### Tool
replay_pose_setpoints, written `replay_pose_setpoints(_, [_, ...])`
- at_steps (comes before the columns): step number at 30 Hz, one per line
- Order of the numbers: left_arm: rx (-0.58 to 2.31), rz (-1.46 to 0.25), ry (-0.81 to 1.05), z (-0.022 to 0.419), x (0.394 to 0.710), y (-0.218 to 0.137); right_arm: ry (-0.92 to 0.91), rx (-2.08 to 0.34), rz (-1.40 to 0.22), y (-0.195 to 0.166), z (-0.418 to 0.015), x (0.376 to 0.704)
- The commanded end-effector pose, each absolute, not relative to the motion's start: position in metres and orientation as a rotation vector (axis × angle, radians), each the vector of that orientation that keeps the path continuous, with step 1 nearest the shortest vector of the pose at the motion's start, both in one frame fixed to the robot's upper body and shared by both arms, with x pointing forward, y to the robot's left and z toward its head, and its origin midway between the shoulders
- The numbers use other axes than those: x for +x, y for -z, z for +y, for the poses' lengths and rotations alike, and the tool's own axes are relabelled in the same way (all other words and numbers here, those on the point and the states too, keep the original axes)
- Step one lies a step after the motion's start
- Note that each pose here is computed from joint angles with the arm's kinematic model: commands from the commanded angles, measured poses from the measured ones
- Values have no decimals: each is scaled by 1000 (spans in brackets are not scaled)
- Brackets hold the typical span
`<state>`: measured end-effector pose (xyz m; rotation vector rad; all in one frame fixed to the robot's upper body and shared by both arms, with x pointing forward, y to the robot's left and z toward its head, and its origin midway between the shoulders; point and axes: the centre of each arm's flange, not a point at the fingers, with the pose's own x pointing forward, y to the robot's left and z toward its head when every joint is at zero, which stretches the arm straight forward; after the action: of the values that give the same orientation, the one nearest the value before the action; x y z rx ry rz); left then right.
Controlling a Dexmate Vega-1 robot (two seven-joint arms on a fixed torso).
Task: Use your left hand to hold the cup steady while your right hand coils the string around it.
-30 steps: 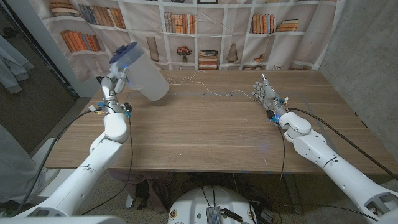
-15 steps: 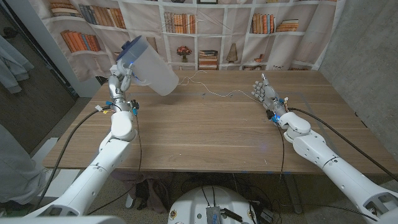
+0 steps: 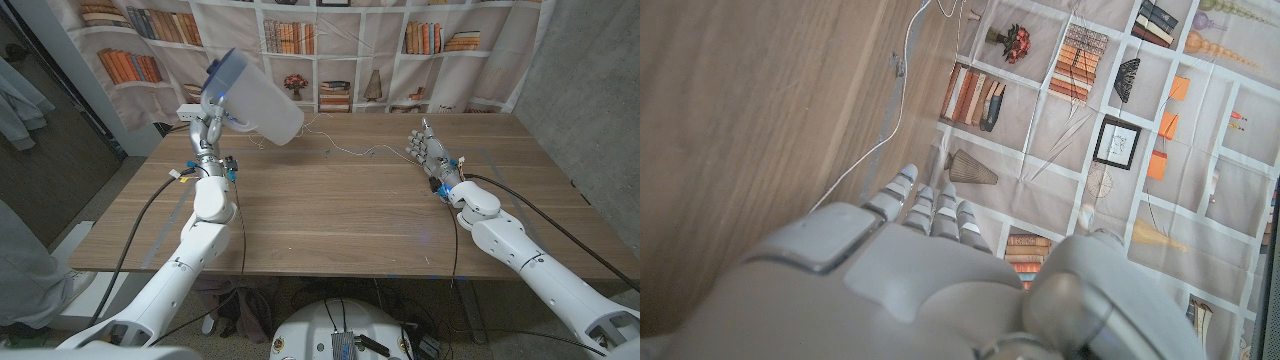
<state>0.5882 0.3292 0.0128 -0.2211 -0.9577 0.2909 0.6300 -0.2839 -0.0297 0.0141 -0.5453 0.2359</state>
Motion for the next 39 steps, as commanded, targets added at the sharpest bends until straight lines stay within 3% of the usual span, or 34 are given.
replay_pose_setpoints(1, [-317, -973, -221, 309, 588, -7, -242, 18, -545, 30, -284, 631])
replay_pose_setpoints(39, [-531, -861, -84, 242, 609, 26, -227, 27, -542, 41, -293, 620])
